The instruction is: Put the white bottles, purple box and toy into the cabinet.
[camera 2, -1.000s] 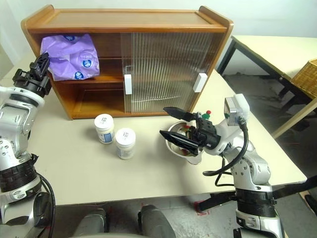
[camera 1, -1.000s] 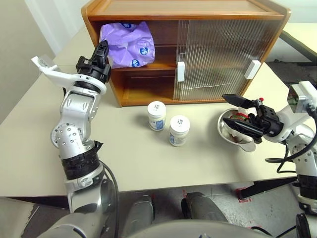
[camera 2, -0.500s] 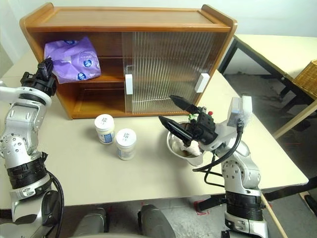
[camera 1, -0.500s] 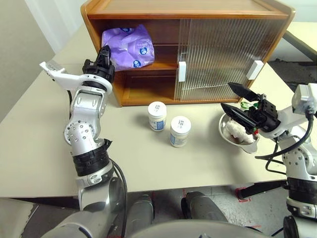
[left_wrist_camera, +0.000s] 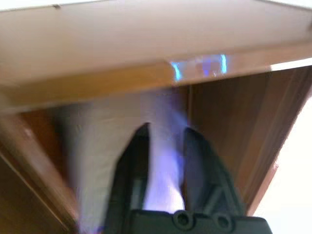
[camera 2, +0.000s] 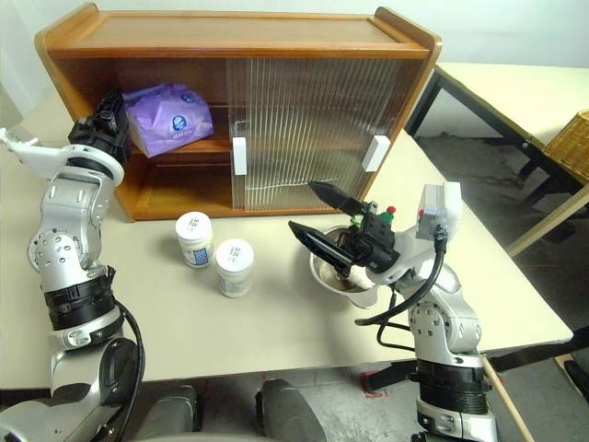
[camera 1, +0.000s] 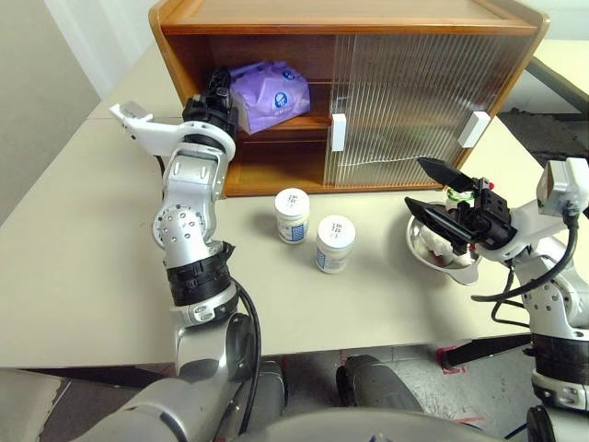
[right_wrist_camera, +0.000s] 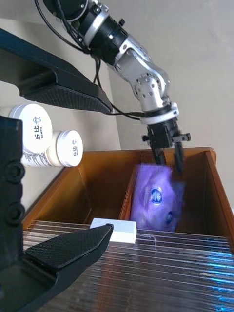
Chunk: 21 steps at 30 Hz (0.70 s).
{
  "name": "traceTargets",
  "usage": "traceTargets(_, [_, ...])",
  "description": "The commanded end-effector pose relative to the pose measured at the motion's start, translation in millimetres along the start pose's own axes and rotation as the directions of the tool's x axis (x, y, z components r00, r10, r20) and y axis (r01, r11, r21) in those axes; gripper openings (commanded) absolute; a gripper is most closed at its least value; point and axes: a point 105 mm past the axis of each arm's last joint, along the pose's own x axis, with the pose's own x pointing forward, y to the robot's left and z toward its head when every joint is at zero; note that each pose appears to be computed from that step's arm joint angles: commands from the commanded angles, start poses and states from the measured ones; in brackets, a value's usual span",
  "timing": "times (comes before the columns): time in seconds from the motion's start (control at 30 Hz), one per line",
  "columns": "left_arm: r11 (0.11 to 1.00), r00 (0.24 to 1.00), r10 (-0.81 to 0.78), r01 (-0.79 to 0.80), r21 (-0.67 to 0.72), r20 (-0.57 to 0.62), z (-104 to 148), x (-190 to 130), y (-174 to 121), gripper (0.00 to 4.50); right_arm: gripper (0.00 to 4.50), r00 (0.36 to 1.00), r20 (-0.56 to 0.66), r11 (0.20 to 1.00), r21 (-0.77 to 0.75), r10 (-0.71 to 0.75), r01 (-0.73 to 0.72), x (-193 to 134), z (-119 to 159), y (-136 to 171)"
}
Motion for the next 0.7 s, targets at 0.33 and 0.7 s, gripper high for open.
traceTargets(0.33, [0.967, 0.982, 0.013, 0.036, 0.253, -0.190, -16.0, -28.0, -8.1, 4.46, 4.50, 0.999, -0.015, 0.999, 0.027, 0.028, -0.028, -0.4, -1.6, 2.1])
traceTargets(0.7, [0.760, 0.913, -0.026, 0.282, 0.585, -0.406, -4.3, -60.5, 11.9, 3.47, 4.50, 0.998, -0.027, 0.998, 0.044, 0.048, -0.047, 1.3, -4.5, -0.9])
